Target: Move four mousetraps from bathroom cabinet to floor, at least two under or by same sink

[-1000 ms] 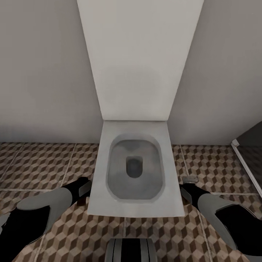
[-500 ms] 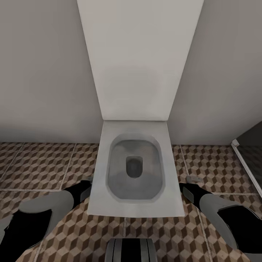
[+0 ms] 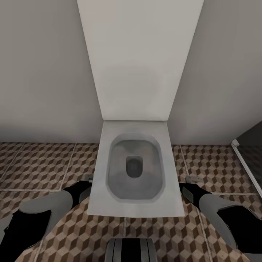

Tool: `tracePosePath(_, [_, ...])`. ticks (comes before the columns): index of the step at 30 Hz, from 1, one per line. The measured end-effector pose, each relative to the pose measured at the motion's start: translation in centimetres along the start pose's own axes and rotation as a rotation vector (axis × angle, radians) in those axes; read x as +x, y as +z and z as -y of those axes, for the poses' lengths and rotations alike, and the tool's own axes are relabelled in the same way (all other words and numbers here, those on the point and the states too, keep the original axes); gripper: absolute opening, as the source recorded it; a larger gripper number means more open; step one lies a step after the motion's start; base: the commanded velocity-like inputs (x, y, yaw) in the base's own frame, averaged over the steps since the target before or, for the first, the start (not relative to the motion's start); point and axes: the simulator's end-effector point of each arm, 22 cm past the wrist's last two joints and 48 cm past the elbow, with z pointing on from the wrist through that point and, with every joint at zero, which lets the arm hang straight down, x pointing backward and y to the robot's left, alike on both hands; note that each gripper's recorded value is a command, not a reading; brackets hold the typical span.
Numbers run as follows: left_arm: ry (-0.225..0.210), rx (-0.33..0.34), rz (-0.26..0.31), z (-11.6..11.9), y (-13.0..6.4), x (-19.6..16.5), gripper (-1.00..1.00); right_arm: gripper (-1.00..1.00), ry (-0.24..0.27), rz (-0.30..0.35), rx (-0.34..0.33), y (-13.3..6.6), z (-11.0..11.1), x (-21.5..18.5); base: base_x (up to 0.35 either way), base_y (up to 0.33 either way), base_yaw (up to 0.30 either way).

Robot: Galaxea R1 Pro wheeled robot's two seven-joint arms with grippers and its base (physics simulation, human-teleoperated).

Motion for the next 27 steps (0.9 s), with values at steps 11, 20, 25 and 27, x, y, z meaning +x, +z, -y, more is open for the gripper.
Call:
tracePosePath(11, [-0.013,0.086,0.026,1.0,0.2,-0.5,-1.00,-1.00,0.000,0.003,0.000,0.0,0.0,0.0,0.000,0.000,0.000])
tracePosePath(20, [-0.018,0.100,0.026,1.2,0.2,-0.5,-1.00,-1.00,-0.001,0.004,0.001,0.0,0.1,0.0,0.000,0.000,0.000])
tracePosePath(25, [-0.019,0.101,0.026,1.2,0.2,-0.5,-1.00,-1.00,-0.002,0.004,0.000,0.0,0.1,0.1,0.000,0.000,0.000])
tracePosePath(27, [-0.021,0.100,0.031,1.2,0.2,-0.6,-1.00,-1.00,-0.003,0.003,0.000,0.0,0.0,0.2,0.000,0.000,0.000])
